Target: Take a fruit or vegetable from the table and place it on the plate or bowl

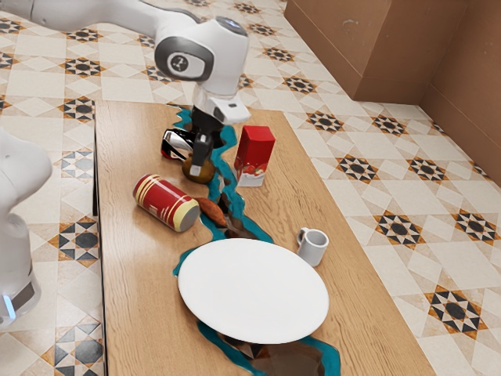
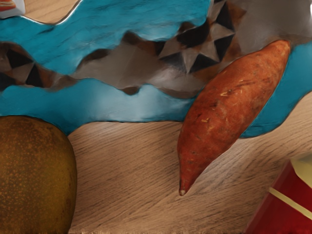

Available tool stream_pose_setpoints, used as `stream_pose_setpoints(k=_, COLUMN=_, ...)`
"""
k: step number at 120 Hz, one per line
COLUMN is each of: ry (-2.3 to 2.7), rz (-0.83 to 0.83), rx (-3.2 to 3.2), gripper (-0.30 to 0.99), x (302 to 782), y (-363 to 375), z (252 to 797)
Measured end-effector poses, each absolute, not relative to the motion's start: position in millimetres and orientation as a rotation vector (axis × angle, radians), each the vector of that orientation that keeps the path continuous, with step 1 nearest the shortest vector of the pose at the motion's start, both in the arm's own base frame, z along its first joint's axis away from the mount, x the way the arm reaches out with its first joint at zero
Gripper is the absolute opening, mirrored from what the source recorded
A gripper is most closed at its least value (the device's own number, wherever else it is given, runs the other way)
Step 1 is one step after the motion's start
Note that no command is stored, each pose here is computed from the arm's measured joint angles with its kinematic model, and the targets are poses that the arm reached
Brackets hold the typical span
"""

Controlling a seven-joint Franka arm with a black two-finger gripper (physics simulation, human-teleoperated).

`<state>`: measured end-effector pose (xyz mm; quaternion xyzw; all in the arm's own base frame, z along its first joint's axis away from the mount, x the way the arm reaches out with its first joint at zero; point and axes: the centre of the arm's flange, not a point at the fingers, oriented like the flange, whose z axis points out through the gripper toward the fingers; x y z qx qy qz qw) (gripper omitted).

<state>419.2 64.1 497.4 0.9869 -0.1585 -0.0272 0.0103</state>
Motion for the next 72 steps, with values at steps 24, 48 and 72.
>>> stream_pose_setpoints(k=24, ry=-0.551, rz=-0.072, rx=3.098, gripper=0.69, x=421.9, y=81.6, z=494.3)
stream_pose_setpoints(k=48, ry=-0.585, rz=-0.086, rx=3.089, gripper=0.69, x=425.3, y=91.2, z=485.8)
stream_pose_setpoints(k=72, ry=-0.589, rz=-0.080, rx=3.084, gripper=0.69, x=426.0, y=103.1, z=485.9)
